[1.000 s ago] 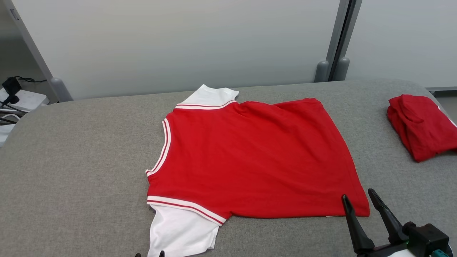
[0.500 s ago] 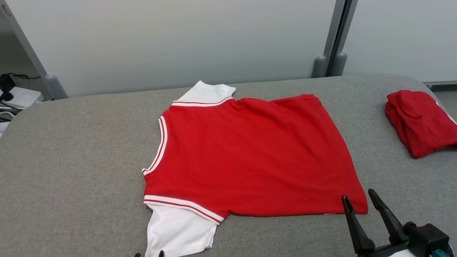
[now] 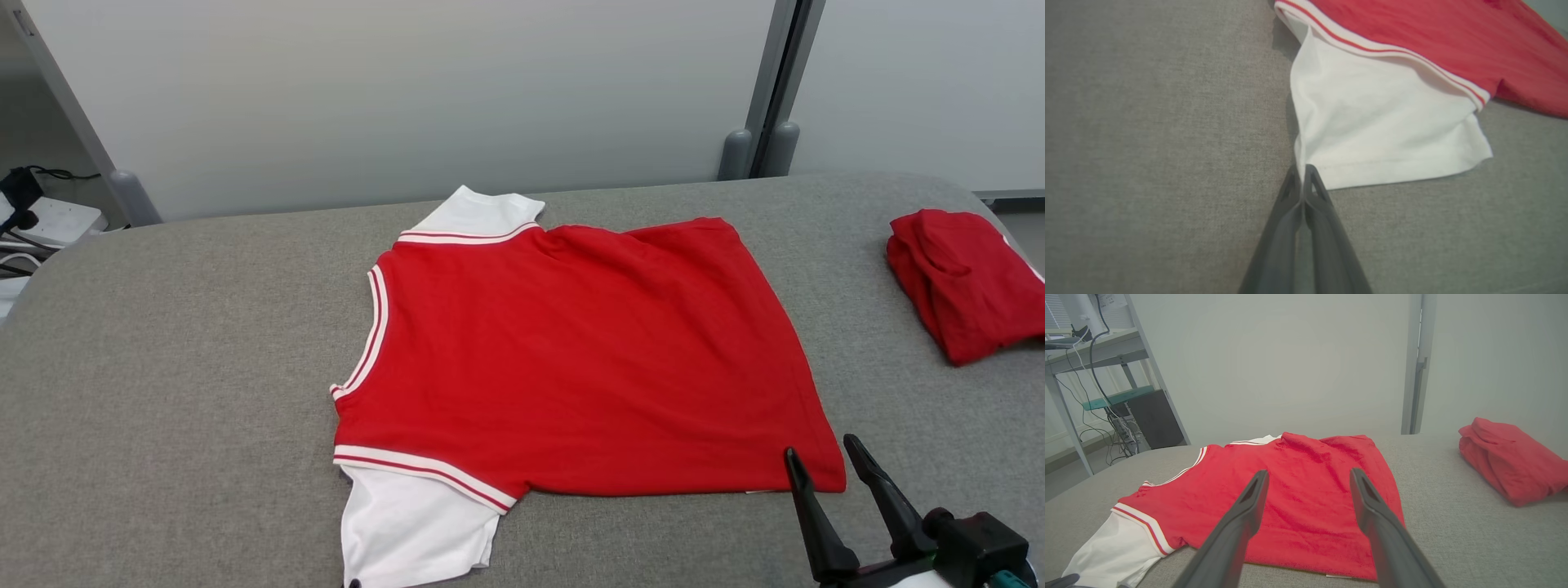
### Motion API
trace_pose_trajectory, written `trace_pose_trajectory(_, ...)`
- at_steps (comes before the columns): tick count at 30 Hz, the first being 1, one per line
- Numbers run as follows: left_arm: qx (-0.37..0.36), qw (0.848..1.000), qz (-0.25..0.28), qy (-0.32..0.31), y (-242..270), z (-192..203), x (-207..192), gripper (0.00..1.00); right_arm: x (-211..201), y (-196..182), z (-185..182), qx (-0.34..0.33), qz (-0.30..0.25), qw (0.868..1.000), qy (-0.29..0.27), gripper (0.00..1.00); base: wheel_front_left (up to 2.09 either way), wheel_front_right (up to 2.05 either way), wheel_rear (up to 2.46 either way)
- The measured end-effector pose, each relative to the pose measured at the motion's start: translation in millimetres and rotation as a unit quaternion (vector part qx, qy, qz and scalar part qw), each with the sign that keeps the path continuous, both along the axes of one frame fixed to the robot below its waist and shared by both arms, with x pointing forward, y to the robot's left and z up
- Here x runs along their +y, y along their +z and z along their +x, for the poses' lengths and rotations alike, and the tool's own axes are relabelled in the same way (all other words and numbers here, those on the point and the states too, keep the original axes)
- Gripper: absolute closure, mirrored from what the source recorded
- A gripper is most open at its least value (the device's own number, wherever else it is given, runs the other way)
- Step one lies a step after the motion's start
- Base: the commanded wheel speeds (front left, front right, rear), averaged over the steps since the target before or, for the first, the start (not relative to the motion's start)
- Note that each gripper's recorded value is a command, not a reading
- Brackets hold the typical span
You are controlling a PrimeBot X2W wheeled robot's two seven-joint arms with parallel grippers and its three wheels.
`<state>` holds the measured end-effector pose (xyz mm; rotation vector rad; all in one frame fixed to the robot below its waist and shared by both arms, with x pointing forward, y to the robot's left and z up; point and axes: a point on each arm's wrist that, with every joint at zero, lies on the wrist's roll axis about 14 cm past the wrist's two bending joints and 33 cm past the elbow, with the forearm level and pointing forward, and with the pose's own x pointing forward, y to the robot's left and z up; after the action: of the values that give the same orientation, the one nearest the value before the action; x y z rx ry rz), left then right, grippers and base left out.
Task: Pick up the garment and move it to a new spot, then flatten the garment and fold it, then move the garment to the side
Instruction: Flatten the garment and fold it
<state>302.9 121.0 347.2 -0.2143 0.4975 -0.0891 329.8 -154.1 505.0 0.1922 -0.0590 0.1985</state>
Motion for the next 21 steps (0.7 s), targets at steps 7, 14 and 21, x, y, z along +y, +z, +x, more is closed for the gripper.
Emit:
trace_pose_trajectory(7,-0.006,1.0,-0.003,0.011,3,2,10,1.0,-8,-21,0,0.037,0.028,0.999,-0.017,0.0,0.0,0.0,0.0)
trace_pose_trajectory(14,-0.026,0.999,0.019,0.034,13,7,34,1.0,-28,-84,-14,0.143,0.041,0.988,-0.049,0.0,0.0,0.0,0.0)
trace_pose_trajectory(21,-0.019,0.999,0.017,0.032,13,2,31,1.0,-36,-109,-7,0.19,0.063,0.978,-0.066,0.0,0.0,0.0,0.0)
